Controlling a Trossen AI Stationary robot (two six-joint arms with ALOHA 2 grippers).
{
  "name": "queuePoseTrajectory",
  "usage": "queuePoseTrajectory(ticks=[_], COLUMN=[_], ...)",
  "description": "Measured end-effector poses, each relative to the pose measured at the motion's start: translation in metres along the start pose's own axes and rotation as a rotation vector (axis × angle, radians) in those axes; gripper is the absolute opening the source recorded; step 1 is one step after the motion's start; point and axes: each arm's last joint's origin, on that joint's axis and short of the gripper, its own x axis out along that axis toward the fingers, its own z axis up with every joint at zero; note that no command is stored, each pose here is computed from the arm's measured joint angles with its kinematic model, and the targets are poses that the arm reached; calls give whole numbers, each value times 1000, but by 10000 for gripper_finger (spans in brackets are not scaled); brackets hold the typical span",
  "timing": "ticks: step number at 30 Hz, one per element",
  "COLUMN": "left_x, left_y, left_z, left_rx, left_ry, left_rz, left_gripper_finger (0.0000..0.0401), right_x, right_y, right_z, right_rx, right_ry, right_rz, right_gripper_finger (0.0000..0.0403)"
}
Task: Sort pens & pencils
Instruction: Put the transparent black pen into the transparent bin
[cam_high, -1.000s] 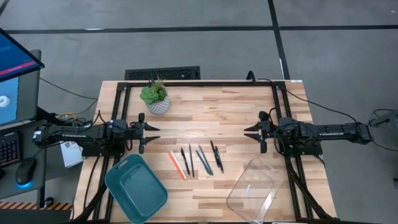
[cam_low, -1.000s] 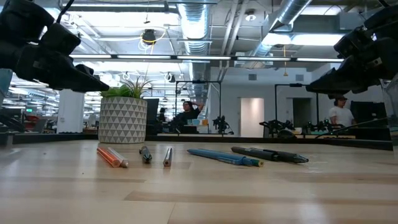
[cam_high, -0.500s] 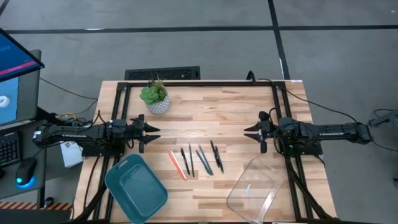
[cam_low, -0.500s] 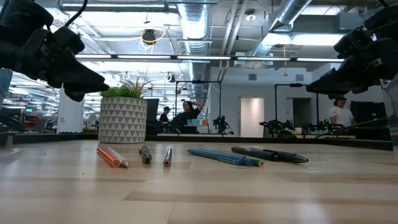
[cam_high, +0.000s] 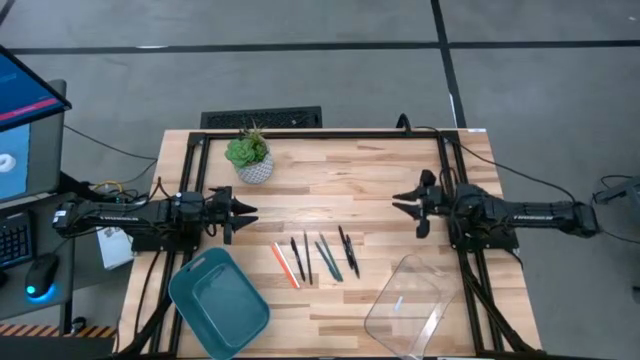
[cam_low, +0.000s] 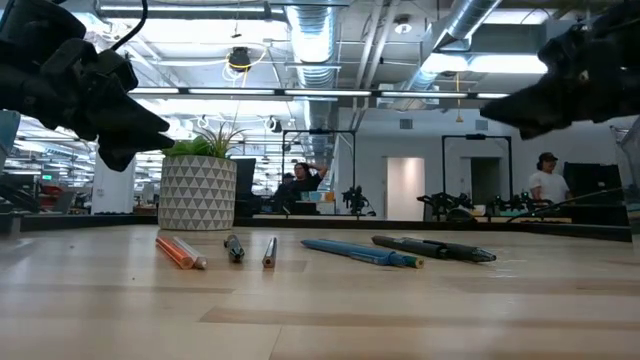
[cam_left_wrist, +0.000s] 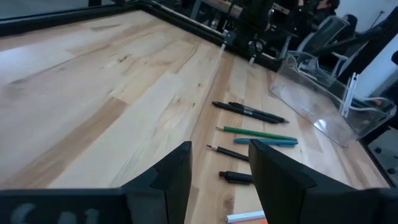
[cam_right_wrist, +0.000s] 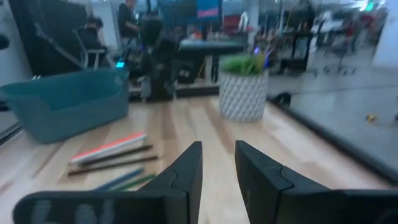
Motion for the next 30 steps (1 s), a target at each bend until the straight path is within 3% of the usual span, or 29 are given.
queuePoseTrajectory(ticks=[4, 13, 23, 27, 30], left_x=[0, 0, -1, -2, -2], left_y=[-1, -6, -14, -18, -17], left_z=[0, -1, 5, 7, 7], left_rx=[-31, -41, -6, 1, 33], left_ry=[0, 24, -35, -58, -76], left_rz=[-10, -99, -172, -218, -185], left_gripper_finger=[149, 149, 149, 149, 149], right_x=[0, -1, -2, -1, 0], right_y=[-4, -13, -23, -26, -27], right_z=[2, 1, 2, 1, 4], right_rx=[-10, -158, -13, -7, -27], right_ry=[-19, -4, -16, -11, -42], right_rz=[-33, -114, -202, -218, -225], right_gripper_finger=[118, 118, 118, 118, 118])
